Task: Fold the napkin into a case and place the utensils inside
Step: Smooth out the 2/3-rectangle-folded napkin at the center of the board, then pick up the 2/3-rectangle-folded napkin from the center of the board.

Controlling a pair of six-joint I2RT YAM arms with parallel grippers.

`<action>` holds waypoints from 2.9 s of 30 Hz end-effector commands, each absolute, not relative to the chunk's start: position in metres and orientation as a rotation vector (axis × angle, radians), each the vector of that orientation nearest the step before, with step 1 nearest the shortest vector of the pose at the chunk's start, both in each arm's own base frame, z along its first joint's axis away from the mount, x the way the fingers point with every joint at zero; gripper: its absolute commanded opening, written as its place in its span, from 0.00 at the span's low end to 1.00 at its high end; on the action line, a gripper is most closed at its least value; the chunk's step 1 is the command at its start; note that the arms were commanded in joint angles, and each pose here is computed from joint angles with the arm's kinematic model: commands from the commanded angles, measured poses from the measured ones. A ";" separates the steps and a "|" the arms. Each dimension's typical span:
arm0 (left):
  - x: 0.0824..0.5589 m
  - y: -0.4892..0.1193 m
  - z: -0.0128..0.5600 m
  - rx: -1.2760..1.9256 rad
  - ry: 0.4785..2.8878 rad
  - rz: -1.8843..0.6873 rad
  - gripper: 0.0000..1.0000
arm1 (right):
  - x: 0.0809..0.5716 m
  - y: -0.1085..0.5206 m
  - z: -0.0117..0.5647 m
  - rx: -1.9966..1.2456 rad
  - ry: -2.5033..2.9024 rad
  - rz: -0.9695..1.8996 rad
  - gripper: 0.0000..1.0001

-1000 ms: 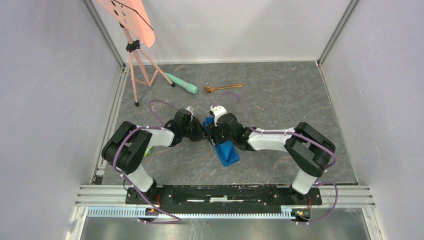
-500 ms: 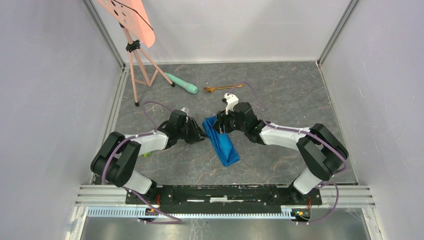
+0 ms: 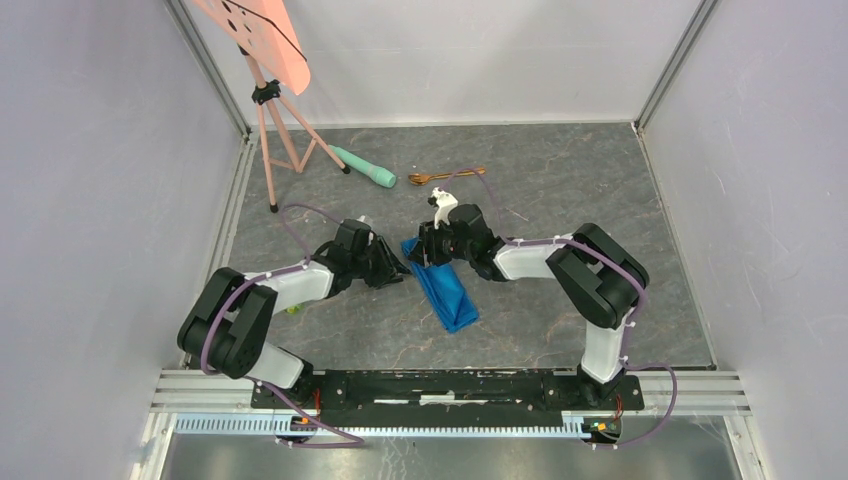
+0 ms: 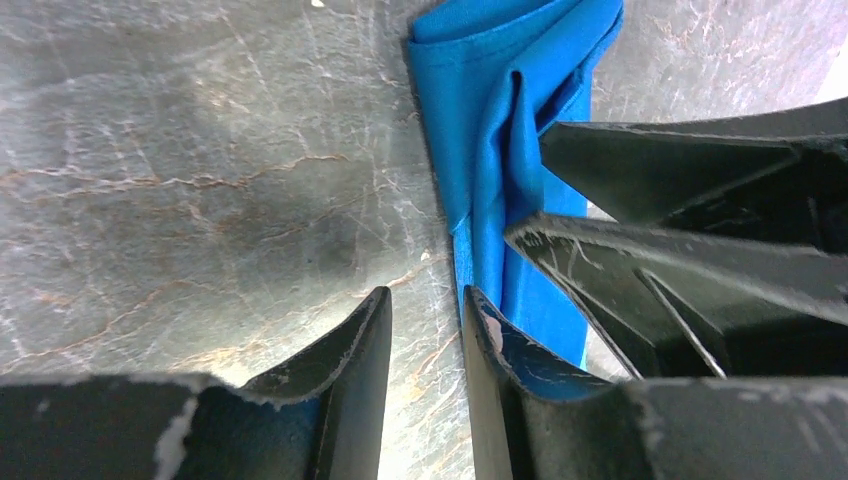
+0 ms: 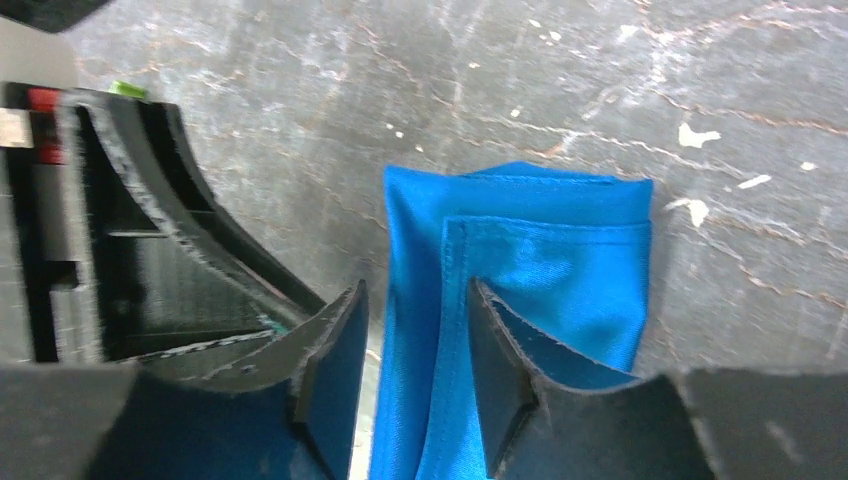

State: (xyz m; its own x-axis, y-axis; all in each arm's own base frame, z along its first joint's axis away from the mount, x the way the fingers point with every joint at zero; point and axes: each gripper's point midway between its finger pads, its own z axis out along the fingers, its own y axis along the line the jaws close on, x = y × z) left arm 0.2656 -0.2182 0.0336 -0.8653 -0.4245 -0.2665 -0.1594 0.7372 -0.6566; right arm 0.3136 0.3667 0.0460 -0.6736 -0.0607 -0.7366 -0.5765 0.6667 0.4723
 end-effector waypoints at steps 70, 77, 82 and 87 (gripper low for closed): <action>0.326 -0.218 0.033 -0.399 2.557 -0.832 0.33 | 0.346 0.360 0.058 -0.660 2.145 0.434 0.40; 0.326 -0.218 0.030 -0.405 2.561 -0.830 0.32 | 0.342 0.362 0.094 -0.655 2.084 0.478 0.03; 0.323 -0.220 0.033 -0.405 2.561 -0.851 0.32 | 0.324 0.368 0.106 -0.658 2.068 0.613 0.01; 0.322 -0.221 0.038 -0.403 2.553 -0.871 0.30 | 0.313 0.380 0.105 -0.674 2.067 0.725 0.00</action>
